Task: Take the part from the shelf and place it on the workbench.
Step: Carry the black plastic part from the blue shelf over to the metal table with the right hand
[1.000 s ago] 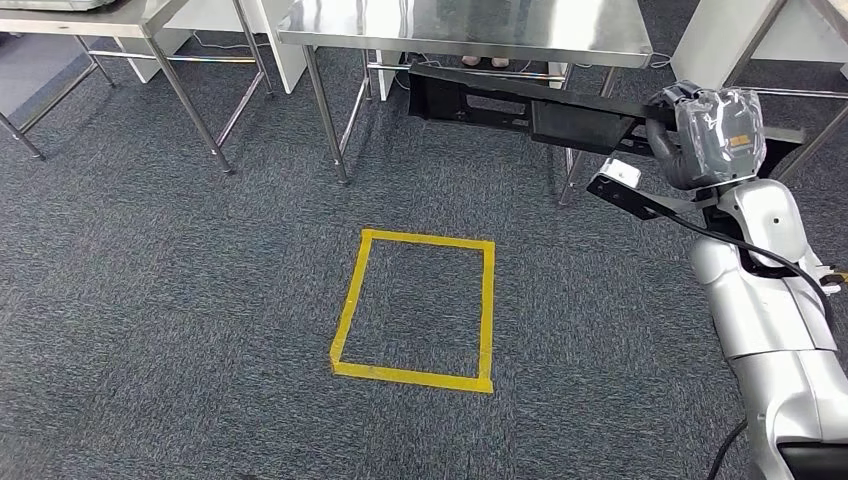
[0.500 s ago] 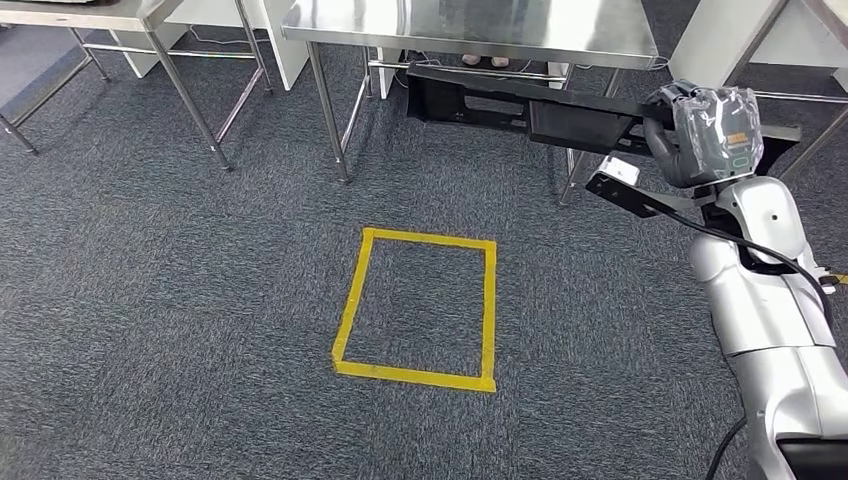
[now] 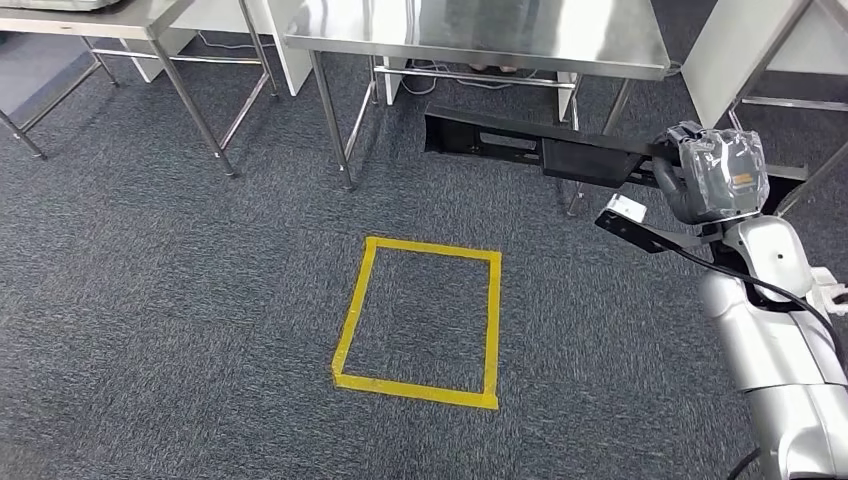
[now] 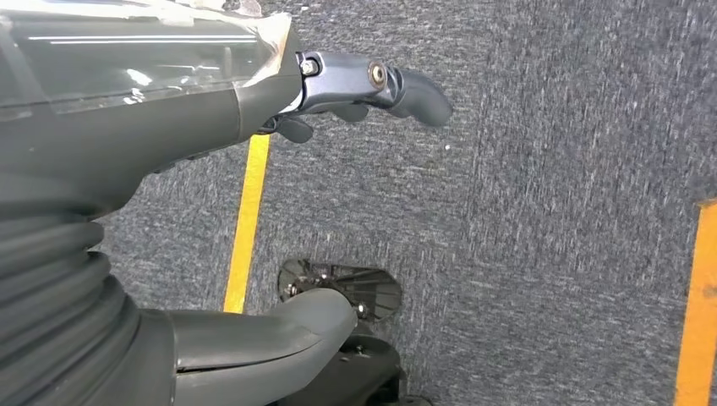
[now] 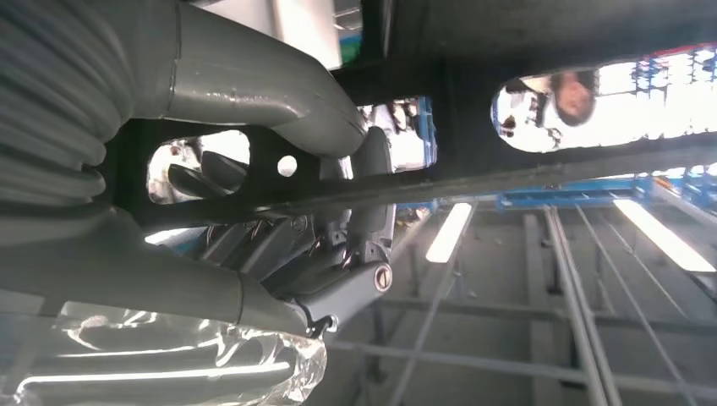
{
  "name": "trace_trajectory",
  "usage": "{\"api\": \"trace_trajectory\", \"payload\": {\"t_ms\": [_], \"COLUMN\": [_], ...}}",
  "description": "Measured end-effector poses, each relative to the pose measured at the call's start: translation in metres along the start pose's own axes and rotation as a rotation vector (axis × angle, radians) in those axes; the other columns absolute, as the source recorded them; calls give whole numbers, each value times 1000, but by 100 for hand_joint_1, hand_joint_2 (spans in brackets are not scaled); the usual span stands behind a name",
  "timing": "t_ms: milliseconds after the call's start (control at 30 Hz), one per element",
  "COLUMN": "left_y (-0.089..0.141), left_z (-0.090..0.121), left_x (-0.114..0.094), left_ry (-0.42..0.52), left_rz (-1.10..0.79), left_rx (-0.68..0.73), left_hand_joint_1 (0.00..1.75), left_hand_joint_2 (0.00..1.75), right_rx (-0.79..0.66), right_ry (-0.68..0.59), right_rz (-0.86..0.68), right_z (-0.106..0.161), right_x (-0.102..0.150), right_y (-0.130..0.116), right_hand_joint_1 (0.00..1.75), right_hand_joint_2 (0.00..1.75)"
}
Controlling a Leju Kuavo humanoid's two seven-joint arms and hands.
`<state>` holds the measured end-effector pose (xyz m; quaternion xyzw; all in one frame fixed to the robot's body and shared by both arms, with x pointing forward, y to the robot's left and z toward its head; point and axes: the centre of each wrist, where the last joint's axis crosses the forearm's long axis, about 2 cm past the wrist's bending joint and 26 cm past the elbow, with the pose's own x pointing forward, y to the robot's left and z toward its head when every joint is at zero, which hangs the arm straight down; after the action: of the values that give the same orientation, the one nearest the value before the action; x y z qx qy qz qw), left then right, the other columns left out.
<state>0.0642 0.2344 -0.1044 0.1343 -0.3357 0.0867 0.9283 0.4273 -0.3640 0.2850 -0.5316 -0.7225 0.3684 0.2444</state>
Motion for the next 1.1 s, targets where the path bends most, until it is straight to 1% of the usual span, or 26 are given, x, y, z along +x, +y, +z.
{"api": "trace_trajectory", "payload": {"t_ms": [167,367,500,667,833,1000,1100], "left_y": [-1,1,9,7,3,4,3], "left_z": [-2,1,1,-2,1,3,0], "left_x": [3,-3,-7,-2,-3,-7,-2], "left_ry": [-9,6,15,3,12,24,13], "left_rz": [1,-5,-13,-8,-4,-5,-2], "left_rx": [-8,-7,10,5,-3,-1,0], "left_hand_joint_1": [0,0,0,0,0,0,0], "left_hand_joint_2": [175,175,175,175,175,175,175], "right_rx": [-16,17,32,6,17,44,19], "right_ry": [1,0,-3,-9,-4,3,2], "right_rz": [12,5,-3,4,6,2,8], "right_z": [2,10,13,7,9,17,10], "right_x": [0,5,9,9,9,9,8], "right_y": [-5,2,5,-1,2,9,3], "right_hand_joint_1": [175,175,175,175,175,175,175], "right_hand_joint_2": [175,175,175,175,175,175,175]}}
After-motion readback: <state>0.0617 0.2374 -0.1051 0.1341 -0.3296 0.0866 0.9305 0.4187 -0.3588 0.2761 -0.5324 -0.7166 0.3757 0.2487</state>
